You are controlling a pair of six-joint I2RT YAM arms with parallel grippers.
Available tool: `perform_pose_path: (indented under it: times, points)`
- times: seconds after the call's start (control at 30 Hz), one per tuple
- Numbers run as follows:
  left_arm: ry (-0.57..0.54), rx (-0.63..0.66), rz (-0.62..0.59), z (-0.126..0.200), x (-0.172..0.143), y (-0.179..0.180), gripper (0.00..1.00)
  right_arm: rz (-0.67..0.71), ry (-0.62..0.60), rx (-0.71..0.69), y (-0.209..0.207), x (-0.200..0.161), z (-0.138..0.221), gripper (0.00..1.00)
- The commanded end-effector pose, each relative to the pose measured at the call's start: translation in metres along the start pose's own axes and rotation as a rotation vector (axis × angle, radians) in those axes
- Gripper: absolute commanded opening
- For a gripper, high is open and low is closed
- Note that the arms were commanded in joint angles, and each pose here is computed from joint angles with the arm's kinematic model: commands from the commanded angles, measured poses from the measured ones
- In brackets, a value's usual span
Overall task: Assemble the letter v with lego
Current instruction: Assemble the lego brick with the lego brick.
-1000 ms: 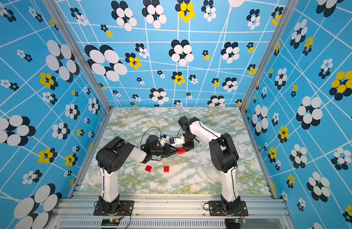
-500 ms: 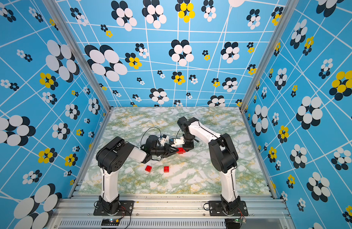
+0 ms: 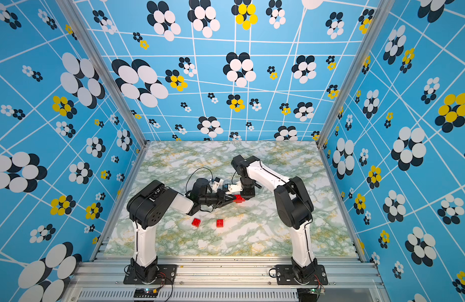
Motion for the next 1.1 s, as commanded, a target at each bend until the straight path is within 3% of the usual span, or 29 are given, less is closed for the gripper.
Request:
perform_pose_path:
  times: [0.0,0.57,1.07]
  points:
    - [0.015,0.034,0.024,-0.003,-0.006,0.016,0.29,-0.016,0.098,0.024,0.006,-0.016,-0.004,0.00]
    - [0.014,0.035,0.027,-0.003,-0.007,0.017,0.28,-0.064,0.149,-0.001,0.002,-0.017,0.000,0.00]
    - [0.013,0.032,0.029,-0.003,-0.007,0.017,0.28,-0.088,0.039,-0.037,0.007,-0.006,0.006,0.00]
Point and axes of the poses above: each gripper's point midway between its finger pads, its own z axis back along the fingers, its own y axis along the line the jaws close on, x = y × z, the point moved 1 cm from there along z, back along the fingers, and after that the axes turned 12 degrees about -z, right-handed, at the moved point
